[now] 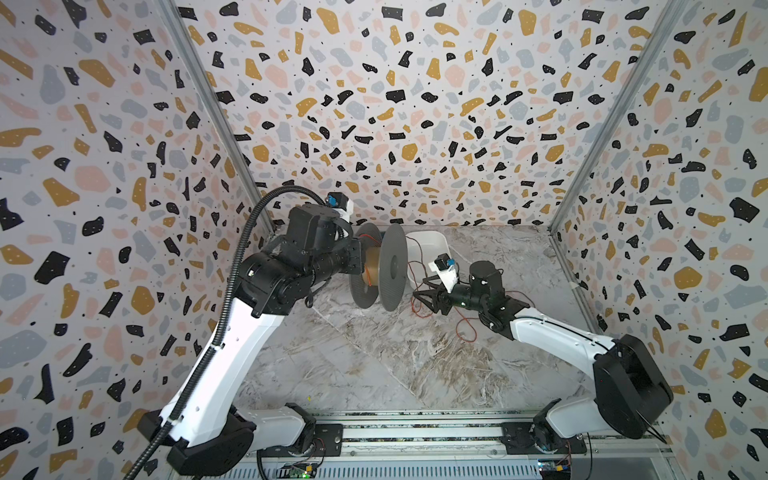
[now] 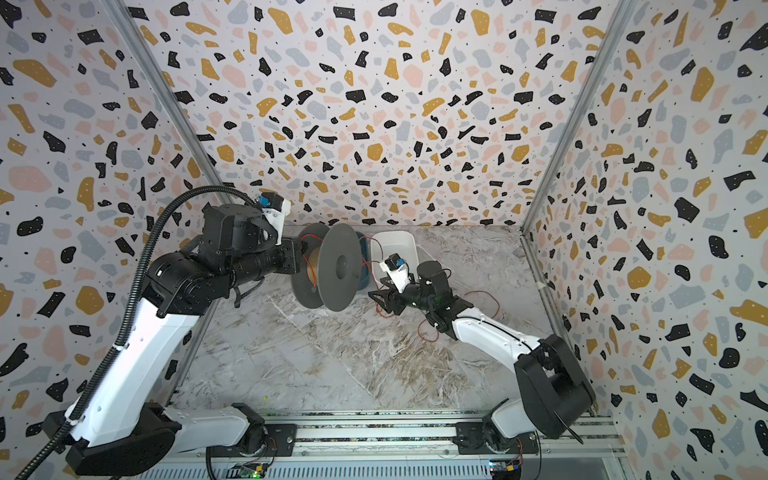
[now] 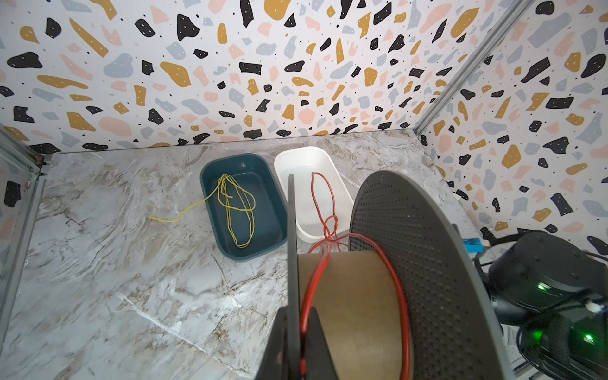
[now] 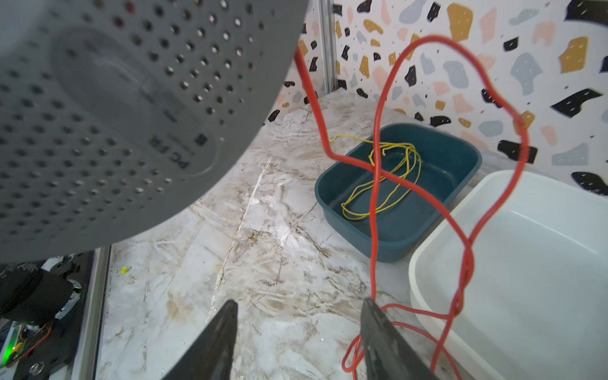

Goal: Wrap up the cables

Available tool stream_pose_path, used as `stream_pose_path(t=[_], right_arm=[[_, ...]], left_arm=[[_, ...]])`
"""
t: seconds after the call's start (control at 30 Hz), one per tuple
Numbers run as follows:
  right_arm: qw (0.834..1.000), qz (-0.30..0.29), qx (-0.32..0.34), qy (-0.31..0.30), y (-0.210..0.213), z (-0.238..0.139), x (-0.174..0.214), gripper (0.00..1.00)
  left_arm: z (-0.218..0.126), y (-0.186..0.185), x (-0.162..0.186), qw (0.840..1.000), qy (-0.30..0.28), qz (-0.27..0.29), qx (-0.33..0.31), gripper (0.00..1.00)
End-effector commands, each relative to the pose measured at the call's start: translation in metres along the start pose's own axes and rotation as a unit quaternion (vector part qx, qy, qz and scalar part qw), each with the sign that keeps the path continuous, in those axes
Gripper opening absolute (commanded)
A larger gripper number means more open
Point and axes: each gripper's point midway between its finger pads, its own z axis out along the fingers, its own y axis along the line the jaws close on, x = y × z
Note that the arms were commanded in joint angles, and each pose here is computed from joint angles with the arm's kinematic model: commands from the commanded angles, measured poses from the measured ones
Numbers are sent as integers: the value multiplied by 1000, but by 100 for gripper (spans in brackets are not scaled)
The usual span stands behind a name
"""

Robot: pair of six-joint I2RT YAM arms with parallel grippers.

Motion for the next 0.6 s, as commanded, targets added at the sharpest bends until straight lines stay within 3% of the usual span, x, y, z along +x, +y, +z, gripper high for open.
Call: stream_pose_path(t=[0.0,0.2,0.4,0.47,0.57], right_arm=[[999,-2,33,-16,-10,-4,-7,64],[999,-4,39,-18,-25,22,-7,61],[999,-1,44,-24,-36,52,-8,51],[998,3,51,-23,-41,58,-8,44],[997,17,70,-15,-49,60,-4,25]], left_arm=[[-21,-9,-32,998,-63,-11,24,0],[-22,-11,-31,998,-62,-11,30,0],[-23,-11,-29,998,-60,-8,30,0],[-23,-9,-29,998,-63,-13,27,0],[-19,-10,-26,998,-61,-13,32,0]])
